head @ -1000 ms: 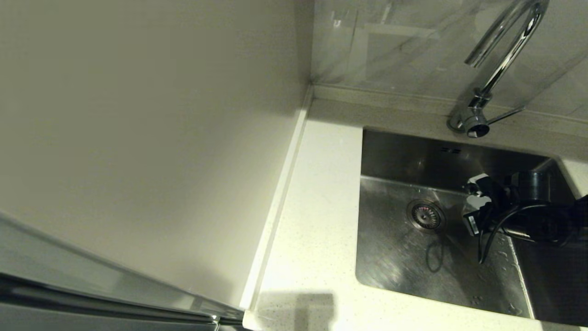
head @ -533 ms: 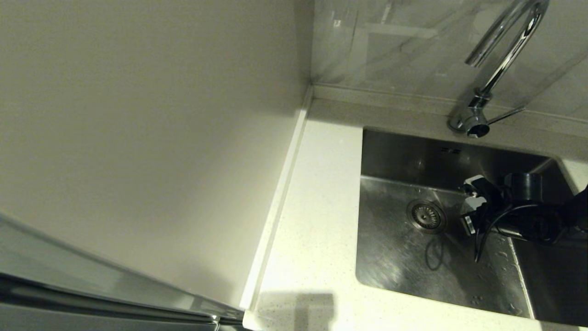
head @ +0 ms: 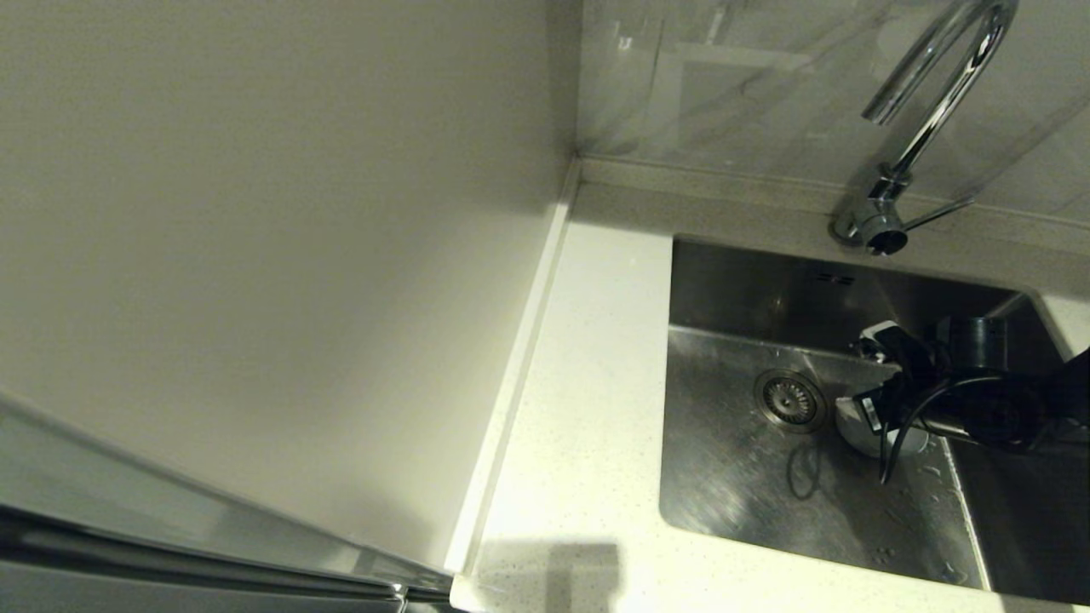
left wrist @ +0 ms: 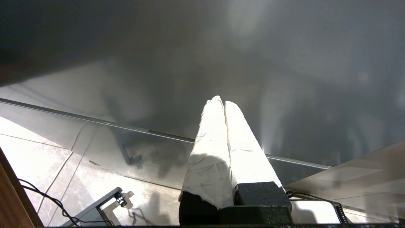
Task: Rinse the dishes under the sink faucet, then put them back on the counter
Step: Put a bowl into the sink
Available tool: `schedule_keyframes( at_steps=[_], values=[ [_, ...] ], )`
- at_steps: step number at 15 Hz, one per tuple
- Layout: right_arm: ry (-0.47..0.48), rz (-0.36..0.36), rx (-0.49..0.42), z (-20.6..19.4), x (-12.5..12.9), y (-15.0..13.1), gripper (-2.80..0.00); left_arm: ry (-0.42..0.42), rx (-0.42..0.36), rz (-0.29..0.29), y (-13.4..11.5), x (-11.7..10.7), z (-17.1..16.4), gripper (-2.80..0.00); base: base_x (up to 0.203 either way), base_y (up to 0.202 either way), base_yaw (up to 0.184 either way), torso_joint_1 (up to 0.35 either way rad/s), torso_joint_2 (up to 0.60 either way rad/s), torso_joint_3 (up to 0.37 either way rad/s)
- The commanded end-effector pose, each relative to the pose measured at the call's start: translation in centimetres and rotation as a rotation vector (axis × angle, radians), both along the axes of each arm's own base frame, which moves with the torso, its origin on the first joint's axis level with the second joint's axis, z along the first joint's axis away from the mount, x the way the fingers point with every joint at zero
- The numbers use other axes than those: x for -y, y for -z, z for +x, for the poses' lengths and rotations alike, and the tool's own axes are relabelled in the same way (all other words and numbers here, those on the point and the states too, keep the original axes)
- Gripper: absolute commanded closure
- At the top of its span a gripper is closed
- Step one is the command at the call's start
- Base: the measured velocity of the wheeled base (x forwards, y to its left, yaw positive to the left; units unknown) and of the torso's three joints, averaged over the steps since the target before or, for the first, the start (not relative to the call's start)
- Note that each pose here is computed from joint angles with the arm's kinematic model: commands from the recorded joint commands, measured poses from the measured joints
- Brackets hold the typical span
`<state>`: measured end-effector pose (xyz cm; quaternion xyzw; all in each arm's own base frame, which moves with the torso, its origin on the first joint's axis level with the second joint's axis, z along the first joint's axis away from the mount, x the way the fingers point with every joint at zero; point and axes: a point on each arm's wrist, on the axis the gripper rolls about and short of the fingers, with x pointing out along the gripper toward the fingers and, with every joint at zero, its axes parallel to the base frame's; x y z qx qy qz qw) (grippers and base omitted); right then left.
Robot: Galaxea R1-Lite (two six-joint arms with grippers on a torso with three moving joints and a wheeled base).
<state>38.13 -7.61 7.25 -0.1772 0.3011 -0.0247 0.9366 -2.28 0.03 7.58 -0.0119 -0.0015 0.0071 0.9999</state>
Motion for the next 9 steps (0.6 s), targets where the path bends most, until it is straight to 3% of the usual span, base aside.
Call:
schedule_keyframes(
  at_steps=[1,6,9],
  values=[
    [-0.003,-0.009,0.032,-0.4,-0.1,-1.3,-2.8,-0.002,0.003,-0.001,0.0,0.0,0.0,0.0,0.0,0.0,0.0,0.0,0.0,0.0],
    [-0.003,-0.02,0.083,-3.7,-0.8,-4.6,-2.8,-0.001,0.003,-0.001,0.0,0.0,0.0,0.0,0.0,0.0,0.0,0.0,0.0,0.0],
    [-0.008,-0.034,0.159,-7.7,-1.6,-8.6,-2.8,-0.001,0.003,-0.001,0.0,0.0,0.0,0.0,0.0,0.0,0.0,0.0,0.0,0.0]
  ],
)
